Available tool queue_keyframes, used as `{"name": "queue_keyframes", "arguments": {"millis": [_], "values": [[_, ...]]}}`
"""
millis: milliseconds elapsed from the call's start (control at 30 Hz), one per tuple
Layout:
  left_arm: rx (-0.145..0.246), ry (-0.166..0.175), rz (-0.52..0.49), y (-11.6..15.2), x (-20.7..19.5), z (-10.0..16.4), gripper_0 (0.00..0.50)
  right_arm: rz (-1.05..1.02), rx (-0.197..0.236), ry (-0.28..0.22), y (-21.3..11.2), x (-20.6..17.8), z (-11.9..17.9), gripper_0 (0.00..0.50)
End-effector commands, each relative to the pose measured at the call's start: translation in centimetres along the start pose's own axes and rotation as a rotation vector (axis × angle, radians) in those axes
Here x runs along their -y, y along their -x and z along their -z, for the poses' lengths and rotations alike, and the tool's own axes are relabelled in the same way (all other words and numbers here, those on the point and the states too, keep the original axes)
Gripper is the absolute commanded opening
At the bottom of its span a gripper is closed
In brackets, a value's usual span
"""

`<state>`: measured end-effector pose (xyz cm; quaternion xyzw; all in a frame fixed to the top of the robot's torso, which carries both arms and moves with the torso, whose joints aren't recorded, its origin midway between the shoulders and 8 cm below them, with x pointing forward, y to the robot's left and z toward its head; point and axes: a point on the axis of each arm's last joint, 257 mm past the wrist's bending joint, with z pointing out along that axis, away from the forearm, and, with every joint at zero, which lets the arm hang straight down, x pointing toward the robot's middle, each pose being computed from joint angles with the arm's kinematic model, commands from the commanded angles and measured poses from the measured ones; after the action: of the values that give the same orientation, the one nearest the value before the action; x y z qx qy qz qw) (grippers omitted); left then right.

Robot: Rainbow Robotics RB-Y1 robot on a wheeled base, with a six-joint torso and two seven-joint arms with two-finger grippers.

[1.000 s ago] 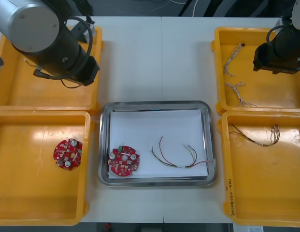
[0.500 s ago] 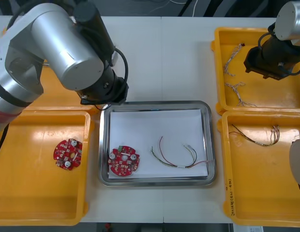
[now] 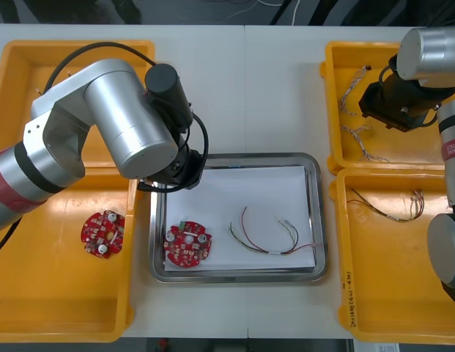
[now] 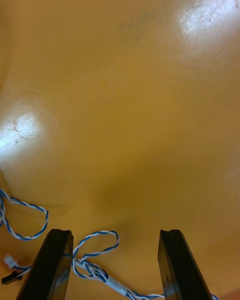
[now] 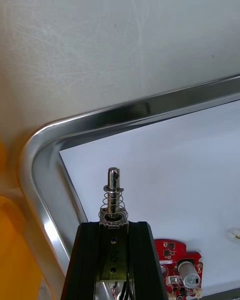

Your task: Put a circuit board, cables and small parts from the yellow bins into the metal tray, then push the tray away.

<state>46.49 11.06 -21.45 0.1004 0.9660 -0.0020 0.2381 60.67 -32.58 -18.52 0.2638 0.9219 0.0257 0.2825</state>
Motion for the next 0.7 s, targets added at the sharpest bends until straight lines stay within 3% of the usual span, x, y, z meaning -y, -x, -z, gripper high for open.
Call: {"name": "queue_keyframes", "arguments": {"millis": [33,167,367,400,433,467,500,533,600,633,700], "values": [[-0.003,-0.024,0.027,-0.9,0.9,-1.8,0.000,-0.040,0.025,0.048,1.0,-2.7,0.9,0.500],[0.000,-0.036,0.042,-1.0,0.9,-3.1,0.002,-0.054,0.004,0.049,0.2,-2.9,0.4,0.500],[0.005,-0.024,0.041,-1.6,0.6,-4.5,0.002,-0.068,-0.008,0.054,-0.2,-3.2,0.2,0.500],[0.002,-0.024,0.040,-1.7,0.6,-4.6,0.002,-0.067,-0.009,0.053,-0.2,-3.2,0.2,0.460],[0.000,-0.023,0.039,-1.8,0.6,-4.6,0.006,-0.069,-0.008,0.054,-0.2,-3.2,0.2,0.354],[-0.001,-0.023,0.039,-1.9,0.7,-4.7,0.011,-0.069,-0.009,0.055,-0.3,-3.3,0.2,0.289],[-0.005,-0.021,0.032,-2.2,0.8,-4.9,0.019,-0.067,-0.010,0.053,-0.3,-3.3,0.2,0.169],[-0.003,-0.022,0.030,-2.3,0.9,-5.0,0.028,-0.069,-0.010,0.053,-0.3,-3.3,0.2,0.105],[-0.002,-0.020,0.029,-2.4,0.9,-5.1,0.042,-0.069,-0.010,0.053,-0.3,-3.3,0.2,0.083],[-0.003,-0.020,0.031,-2.5,0.9,-5.2,0.053,-0.069,-0.009,0.052,-0.3,-3.2,0.2,0.025],[-0.004,-0.021,0.035,-2.5,0.9,-5.2,0.095,-0.071,-0.010,0.053,-0.3,-3.2,0.2,0.000]]}}
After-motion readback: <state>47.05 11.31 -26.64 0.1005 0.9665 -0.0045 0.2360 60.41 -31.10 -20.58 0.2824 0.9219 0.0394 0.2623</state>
